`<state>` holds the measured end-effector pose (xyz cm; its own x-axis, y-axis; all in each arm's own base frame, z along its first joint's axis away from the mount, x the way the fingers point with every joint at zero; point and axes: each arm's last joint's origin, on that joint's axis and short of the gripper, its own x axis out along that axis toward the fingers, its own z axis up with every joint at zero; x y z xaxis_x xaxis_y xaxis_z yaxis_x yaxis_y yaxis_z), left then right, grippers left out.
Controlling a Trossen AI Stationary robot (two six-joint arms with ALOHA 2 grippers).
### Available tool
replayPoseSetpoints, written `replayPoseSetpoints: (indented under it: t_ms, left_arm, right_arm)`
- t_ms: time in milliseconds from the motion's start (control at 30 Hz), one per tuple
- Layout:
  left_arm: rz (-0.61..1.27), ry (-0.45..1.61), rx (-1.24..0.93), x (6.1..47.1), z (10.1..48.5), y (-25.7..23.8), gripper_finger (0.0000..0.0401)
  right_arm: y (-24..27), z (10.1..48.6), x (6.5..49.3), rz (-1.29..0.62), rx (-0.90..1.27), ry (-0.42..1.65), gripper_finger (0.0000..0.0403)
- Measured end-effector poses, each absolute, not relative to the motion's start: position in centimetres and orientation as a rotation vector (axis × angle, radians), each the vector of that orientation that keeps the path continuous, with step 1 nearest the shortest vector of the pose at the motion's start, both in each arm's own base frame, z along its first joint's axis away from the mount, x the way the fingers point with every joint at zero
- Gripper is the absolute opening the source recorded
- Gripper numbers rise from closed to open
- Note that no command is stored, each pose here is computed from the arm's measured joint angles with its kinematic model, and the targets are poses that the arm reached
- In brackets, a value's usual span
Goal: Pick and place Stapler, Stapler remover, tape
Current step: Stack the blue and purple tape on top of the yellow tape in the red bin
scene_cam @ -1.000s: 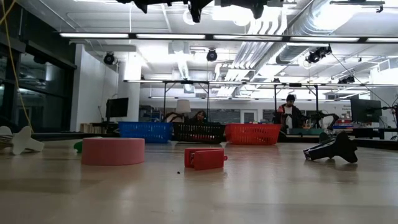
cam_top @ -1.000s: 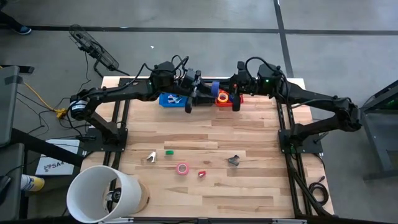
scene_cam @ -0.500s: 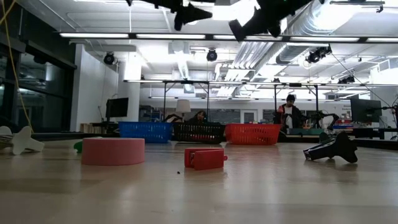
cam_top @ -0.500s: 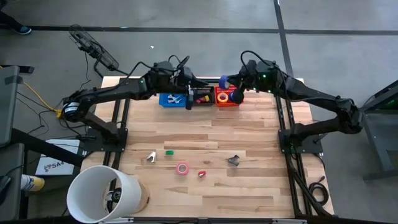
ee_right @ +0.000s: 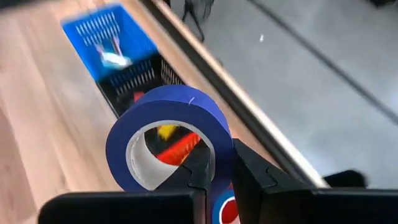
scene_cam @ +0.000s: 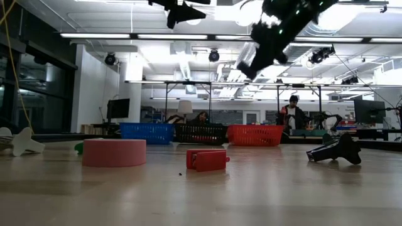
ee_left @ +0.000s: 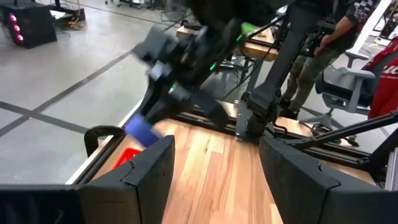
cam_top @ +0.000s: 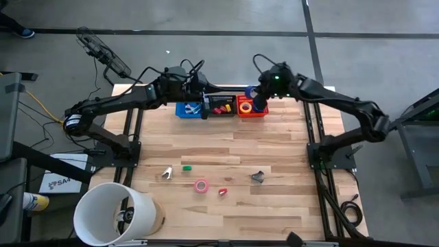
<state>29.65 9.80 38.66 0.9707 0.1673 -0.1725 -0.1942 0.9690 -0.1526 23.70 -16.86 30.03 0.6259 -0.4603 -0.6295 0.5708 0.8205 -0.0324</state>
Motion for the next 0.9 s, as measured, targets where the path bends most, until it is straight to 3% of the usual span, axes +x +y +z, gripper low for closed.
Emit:
replayPoseSetpoints:
  t_ms: [467, 900]
  left_arm:
    - [0.186, 0.197, -0.226, 29.6, 38.2, 9.8, 0.0230]
    - [0.186, 0.256, -0.261, 29.5, 37.7, 9.7, 0.0230]
  right_arm:
    - [-21.0, 20.3, 26.8, -0.658, 0.499, 0.911, 0.0028]
    - [-23.1, 20.4, 28.4, -0.675, 0.421, 1.050, 0.0028]
